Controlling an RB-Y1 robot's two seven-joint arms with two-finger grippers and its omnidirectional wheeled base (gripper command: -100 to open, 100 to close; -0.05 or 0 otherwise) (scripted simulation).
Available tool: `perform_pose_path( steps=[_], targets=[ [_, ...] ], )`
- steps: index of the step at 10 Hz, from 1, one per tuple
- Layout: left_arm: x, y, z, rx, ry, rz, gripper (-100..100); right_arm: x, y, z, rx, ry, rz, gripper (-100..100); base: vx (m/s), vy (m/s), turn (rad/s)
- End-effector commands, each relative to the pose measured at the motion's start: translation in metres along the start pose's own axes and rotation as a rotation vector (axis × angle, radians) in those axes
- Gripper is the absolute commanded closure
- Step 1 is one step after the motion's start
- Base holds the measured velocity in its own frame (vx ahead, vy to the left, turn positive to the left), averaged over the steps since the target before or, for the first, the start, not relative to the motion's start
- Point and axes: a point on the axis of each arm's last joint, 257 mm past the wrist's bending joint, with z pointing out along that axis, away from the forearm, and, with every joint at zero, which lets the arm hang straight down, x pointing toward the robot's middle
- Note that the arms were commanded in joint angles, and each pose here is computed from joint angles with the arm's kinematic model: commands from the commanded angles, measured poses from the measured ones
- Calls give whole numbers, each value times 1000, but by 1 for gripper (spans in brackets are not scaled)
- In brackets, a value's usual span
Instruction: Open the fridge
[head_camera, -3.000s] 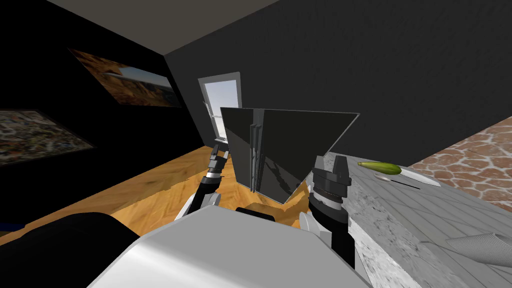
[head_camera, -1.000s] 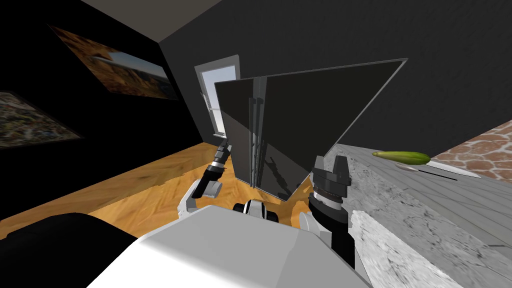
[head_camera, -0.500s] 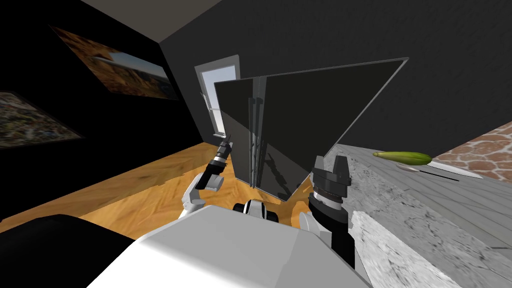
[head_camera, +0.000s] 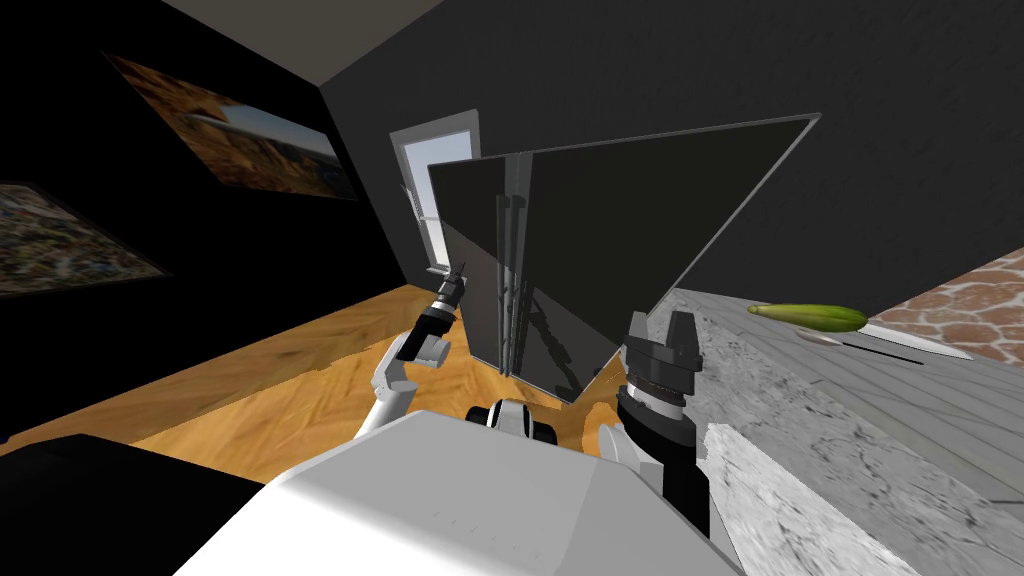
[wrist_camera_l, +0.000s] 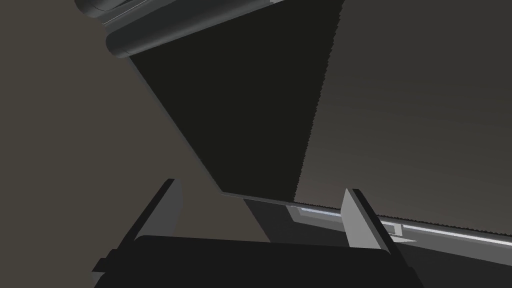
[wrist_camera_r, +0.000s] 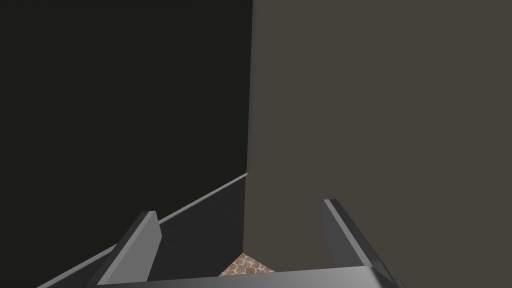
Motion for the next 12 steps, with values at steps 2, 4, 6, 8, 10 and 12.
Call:
perform_pose_path(
  steps=[2, 4, 6, 8, 10, 12],
  targets=[
    [-2, -3, 20, -28, -1, 34, -100, 0, 0, 0, 0, 0, 0, 0, 7, -9, 7],
    [-4, -9, 32, -36, -4, 55, -100, 0, 0, 0, 0, 0, 0, 0, 7, -9, 7],
    [-6, -15, 43, -39, -8, 76, -100, 0, 0, 0, 0, 0, 0, 0, 3, -5, 5],
    [-5, -11, 44, -60, -5, 75, -100, 0, 0, 0, 0, 0, 0, 0, 3, -5, 2],
    [-7, -16, 56, -75, -8, 94, -100, 0, 0, 0, 0, 0, 0, 0, 6, -6, 8],
    [-9, -24, 67, -81, -12, 111, -100, 0, 0, 0, 0, 0, 0, 0, 5, -11, 7]
  ],
)
